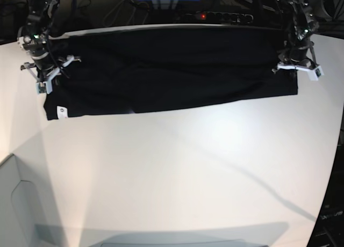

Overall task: Fold the T-shirt properly
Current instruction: 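Hold the folded edge with both grippers and pull it taut, then lower the folded edge and smooth the strip flat with both grippers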

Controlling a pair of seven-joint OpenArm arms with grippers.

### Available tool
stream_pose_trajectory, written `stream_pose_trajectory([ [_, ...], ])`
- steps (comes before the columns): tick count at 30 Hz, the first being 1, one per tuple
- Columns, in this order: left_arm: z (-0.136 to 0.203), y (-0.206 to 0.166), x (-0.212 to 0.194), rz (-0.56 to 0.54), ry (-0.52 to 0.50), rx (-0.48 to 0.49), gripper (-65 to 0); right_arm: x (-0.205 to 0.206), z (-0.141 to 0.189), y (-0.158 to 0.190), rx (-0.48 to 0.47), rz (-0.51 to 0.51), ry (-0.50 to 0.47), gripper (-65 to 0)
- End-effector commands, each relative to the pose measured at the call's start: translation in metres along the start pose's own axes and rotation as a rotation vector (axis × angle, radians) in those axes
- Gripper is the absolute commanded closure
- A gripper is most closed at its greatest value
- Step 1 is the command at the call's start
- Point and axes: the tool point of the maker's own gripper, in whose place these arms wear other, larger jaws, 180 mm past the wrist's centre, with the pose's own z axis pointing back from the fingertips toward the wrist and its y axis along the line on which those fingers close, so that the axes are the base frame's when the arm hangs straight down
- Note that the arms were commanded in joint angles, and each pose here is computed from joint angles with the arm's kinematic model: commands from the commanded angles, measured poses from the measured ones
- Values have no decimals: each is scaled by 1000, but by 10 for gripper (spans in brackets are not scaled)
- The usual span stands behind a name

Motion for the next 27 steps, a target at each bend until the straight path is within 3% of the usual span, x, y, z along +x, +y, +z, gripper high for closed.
stream_pose_trajectory([
  [1, 2, 0, 12, -8, -39, -4, -1, 5, 6, -6, -7, 27, -23, 0],
  [10, 3, -1, 17, -17, -48, -6, 0, 28, 36, 0, -22, 106, -95, 0],
  [18, 7, 5, 10, -24, -30, 6, 0, -2, 11, -15, -21, 64, 2, 0],
  [27, 12, 27, 11, -10, -33, 57, 0, -8, -9, -27, -21, 32, 37, 0],
])
